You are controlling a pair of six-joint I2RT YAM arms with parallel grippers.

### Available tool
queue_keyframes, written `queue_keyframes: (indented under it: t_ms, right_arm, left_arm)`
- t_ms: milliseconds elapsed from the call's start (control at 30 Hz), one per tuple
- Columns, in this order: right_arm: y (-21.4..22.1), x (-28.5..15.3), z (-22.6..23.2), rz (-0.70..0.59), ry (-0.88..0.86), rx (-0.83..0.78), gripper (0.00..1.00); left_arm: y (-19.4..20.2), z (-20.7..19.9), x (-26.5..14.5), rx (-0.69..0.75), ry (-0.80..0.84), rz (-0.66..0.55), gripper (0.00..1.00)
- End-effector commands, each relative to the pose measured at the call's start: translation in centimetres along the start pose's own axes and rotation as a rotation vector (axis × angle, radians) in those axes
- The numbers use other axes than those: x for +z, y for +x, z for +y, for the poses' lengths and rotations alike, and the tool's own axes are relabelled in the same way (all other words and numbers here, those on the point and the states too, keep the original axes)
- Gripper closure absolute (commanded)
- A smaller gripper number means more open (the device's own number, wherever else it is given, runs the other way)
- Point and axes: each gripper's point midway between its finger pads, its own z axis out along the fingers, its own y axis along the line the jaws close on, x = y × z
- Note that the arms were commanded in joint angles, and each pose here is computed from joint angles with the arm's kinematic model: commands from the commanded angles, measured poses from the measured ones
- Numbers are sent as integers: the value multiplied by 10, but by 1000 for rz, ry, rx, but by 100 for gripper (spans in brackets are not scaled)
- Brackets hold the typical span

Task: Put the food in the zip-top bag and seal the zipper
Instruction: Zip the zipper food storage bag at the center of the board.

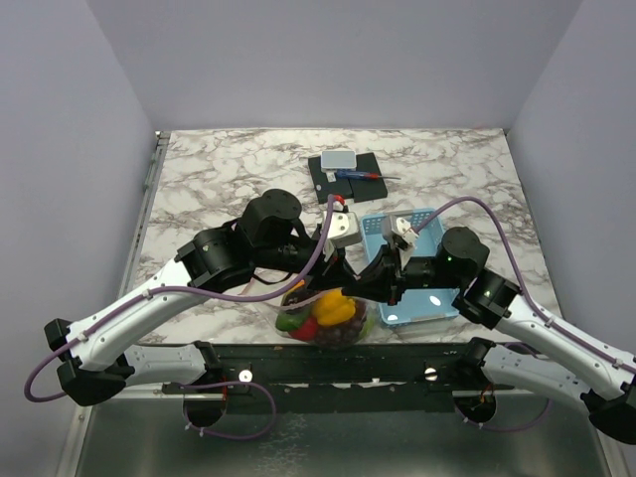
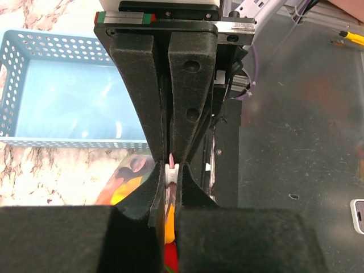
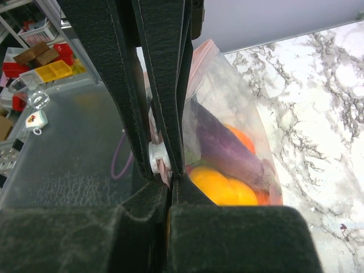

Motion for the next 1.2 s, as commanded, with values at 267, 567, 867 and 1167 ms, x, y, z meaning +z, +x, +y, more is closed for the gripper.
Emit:
queue_keyframes:
  t_ms: [267,567,867,1167]
  right_arm:
    - [-59,-21,13,-208,57,-162,99]
    - [-71,-30,8,-261,126,-189,100]
    - [-77,-35,-7,-278,221,-200,99]
    - [-79,-41,-26,-271,335,-219,99]
  left_arm:
    - [7,-1,-8,3,-23,-3,100]
    - [10,-2,-16,1,-46,-2,100]
    - [17,-4,-30,-16,-81,0,100]
    - [21,-3,-43,-18,-124,1,100]
